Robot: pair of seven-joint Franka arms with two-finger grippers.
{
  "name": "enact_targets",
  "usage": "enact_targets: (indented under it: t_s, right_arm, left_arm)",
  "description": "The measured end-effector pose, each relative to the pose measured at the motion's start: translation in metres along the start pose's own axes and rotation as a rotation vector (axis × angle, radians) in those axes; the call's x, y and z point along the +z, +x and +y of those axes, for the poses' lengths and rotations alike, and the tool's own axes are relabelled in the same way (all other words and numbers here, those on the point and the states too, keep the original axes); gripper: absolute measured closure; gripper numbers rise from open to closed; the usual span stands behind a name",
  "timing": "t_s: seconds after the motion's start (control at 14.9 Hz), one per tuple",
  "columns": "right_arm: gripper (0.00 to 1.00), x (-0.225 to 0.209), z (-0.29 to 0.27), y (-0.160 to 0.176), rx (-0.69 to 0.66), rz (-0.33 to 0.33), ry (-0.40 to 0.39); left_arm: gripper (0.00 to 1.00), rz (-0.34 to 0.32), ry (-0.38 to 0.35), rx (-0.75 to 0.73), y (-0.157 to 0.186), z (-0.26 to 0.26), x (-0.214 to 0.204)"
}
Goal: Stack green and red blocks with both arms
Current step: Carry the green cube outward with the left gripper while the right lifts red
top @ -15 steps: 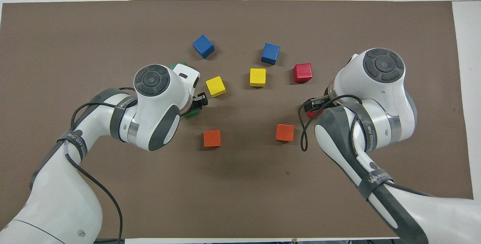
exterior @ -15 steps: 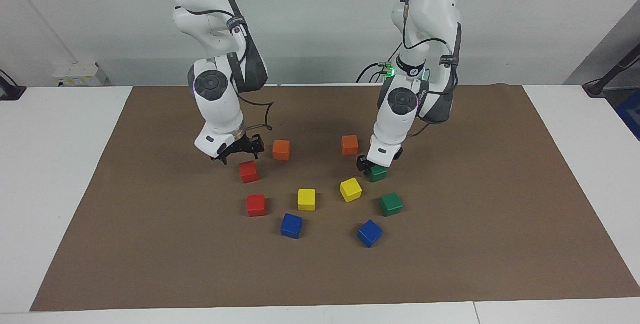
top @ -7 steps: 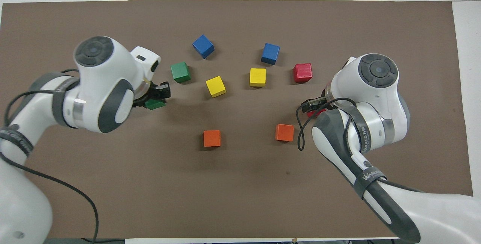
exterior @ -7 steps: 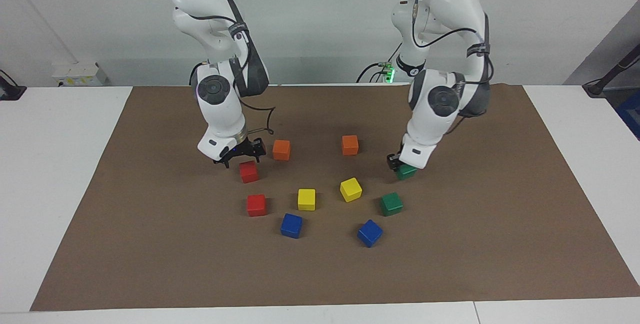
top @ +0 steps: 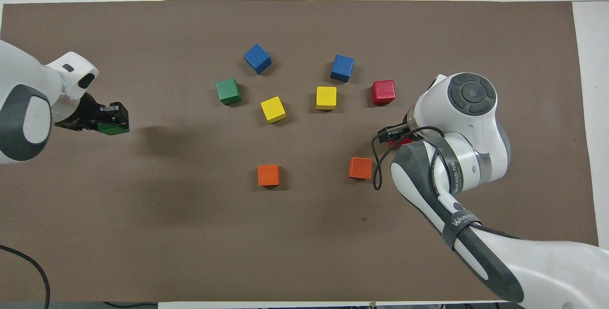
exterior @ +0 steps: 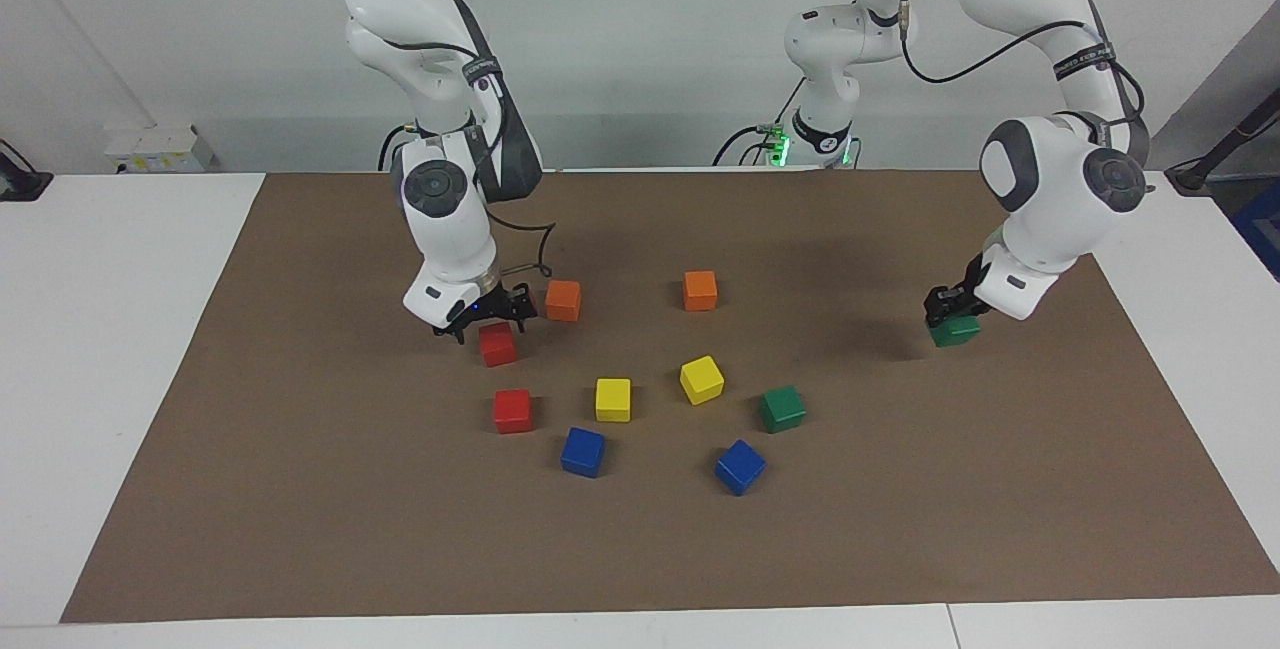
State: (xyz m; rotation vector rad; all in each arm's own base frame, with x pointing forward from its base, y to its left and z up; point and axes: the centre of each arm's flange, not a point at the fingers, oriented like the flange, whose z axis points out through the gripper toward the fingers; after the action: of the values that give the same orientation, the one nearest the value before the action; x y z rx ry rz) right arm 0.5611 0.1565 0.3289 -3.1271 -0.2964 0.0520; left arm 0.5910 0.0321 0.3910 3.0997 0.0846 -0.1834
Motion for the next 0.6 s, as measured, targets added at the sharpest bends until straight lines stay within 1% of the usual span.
enact_targets:
  t_s: [0.13, 0.6]
  right_arm:
    - [0.00, 0.005, -0.002, 0.001, -0.002, 0.001, 0.001]
    - [0.00, 0.021, -0.001, 0.000, -0.003, 0.007, 0.003]
  left_arm:
    - [0.45, 0.008, -0.002, 0.003, 0.000, -0.013, 0.002]
    - [0.45, 0.059, -0.003, 0.024, 0.009, -0.002, 0.016]
